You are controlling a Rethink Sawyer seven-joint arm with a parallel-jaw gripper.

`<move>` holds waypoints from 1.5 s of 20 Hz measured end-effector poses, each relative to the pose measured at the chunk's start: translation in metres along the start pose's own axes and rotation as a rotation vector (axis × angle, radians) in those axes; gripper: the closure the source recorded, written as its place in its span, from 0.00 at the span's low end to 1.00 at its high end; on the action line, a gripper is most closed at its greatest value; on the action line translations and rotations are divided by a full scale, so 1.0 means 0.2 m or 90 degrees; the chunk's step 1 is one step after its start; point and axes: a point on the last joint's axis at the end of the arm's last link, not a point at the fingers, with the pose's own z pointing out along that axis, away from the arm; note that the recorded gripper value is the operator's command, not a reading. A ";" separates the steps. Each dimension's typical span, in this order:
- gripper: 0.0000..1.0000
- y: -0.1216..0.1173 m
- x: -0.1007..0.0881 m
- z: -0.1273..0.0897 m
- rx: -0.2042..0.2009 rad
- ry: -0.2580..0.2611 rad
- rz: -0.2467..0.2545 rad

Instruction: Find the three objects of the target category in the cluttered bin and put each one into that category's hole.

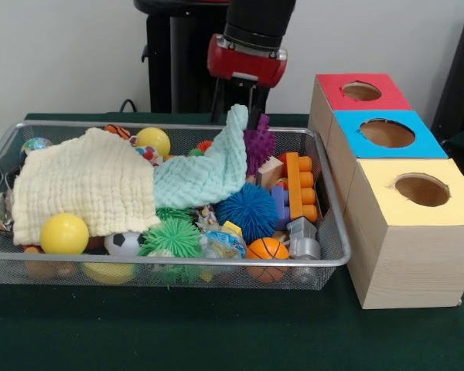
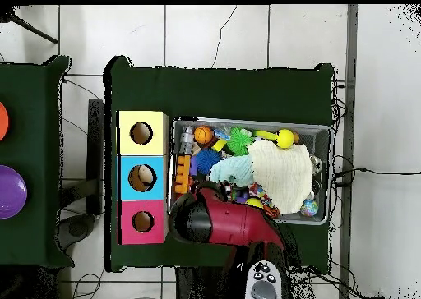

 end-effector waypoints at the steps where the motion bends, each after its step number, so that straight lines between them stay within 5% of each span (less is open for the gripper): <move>1: 0.00 -0.02 -0.01 0.01 0.002 -0.002 0.001; 12: 0.00 -0.25 -0.05 0.12 0.026 -0.013 0.007; 22: 0.00 -0.30 -0.14 0.12 0.048 -0.055 -0.015; 30: 0.00 -0.34 -0.05 0.15 0.063 -0.016 -0.015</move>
